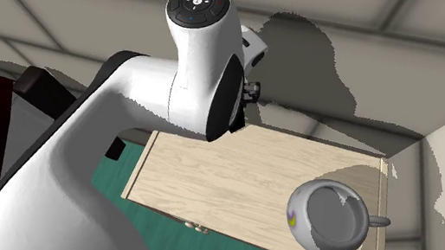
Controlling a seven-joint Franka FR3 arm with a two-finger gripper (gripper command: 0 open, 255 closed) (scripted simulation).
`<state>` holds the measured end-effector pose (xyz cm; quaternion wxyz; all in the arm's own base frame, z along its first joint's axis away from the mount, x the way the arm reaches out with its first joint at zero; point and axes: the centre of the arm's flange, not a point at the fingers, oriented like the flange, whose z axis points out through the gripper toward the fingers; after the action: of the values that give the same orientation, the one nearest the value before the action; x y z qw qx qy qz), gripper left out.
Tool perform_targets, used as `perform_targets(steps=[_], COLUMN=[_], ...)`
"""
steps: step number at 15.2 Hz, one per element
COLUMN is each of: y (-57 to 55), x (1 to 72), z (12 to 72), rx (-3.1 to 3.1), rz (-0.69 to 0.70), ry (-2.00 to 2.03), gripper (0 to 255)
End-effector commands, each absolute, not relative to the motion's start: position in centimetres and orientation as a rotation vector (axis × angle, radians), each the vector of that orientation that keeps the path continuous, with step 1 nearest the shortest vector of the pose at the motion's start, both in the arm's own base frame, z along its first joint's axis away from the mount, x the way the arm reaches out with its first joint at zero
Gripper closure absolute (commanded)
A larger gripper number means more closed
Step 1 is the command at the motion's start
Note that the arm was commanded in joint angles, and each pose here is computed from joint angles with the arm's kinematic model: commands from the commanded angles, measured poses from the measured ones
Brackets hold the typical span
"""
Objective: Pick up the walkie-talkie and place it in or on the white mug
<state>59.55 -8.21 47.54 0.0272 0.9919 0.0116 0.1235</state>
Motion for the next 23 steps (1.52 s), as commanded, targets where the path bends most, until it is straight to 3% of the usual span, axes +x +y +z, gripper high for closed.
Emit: perform_targets(steps=[1, 4, 23], y=[-8.2, -8.7, -8.6], x=[59.3, 59.0, 60.1], z=[45.1, 44.7, 55.6], rx=[3.074, 3.075, 3.075], rz=[0.301, 0.301, 0.302], ry=[0.033, 0.033, 0.032], gripper=[255, 255, 255])
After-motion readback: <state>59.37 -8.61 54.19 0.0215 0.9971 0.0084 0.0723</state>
